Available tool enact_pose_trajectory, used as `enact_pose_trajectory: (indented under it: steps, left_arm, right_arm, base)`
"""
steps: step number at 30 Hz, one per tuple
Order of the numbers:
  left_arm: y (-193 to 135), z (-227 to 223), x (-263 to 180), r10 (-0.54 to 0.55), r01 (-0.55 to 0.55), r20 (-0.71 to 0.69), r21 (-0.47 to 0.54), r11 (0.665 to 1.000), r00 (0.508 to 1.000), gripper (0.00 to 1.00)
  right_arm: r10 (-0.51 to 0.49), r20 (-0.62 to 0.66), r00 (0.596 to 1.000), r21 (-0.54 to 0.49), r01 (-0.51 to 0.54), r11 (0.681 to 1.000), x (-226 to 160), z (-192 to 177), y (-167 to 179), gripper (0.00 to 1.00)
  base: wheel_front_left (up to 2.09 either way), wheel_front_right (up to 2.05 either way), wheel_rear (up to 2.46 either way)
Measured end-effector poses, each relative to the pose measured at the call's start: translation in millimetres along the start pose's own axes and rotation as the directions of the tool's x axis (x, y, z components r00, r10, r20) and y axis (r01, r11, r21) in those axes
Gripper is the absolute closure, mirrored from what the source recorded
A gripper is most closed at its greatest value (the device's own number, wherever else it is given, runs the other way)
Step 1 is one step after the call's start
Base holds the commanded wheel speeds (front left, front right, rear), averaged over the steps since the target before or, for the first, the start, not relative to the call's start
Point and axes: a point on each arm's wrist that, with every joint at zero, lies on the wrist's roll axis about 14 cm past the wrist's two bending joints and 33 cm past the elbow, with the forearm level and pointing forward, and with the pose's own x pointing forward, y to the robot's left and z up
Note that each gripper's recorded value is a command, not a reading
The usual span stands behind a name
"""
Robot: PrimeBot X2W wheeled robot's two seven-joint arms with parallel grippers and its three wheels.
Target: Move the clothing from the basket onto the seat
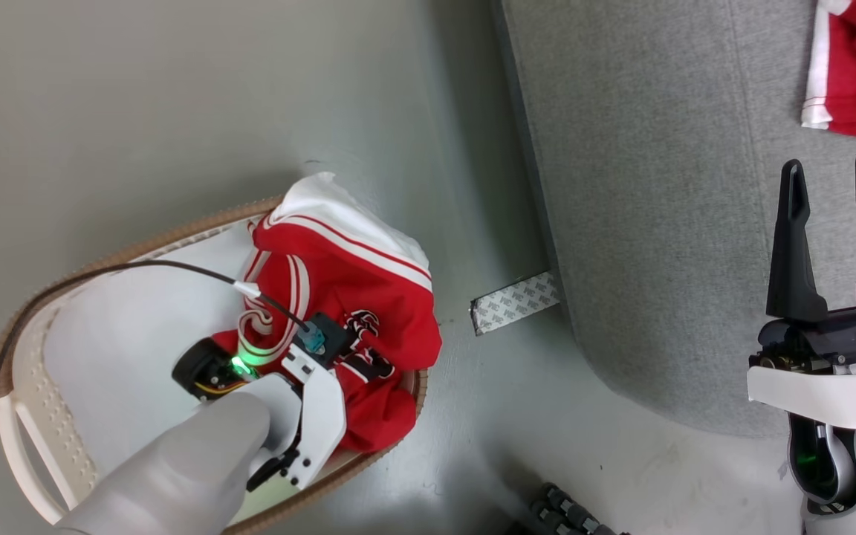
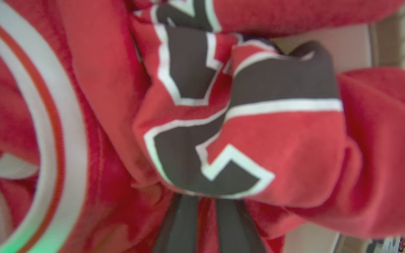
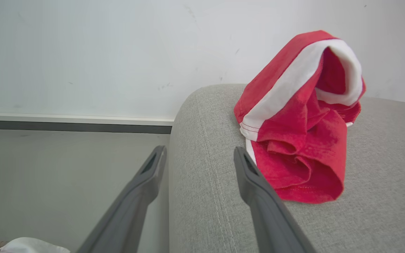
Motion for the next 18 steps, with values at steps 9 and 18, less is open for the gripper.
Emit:
enact_pose_trajectory:
  steps: [9,18]
  left_arm:
    - [3,26,-11,0.024,-0.024,0.099,0.003,1.0,0.995,1.0]
    - [-3,59,-50,0.091,-0.091,0.247,-0.01,0.996,0.965,1.0]
  right_arm:
    - [-0.002,0.032,0.999,0.009,0.002,1.0,-3,15,-2,0.0]
    - [-0.01,0.111,0.994,0.001,0.01,1.0,-12,47,-8,0.0]
  base:
    - [0.0,0.0,0.0]
    - [0.0,0.0,0.0]
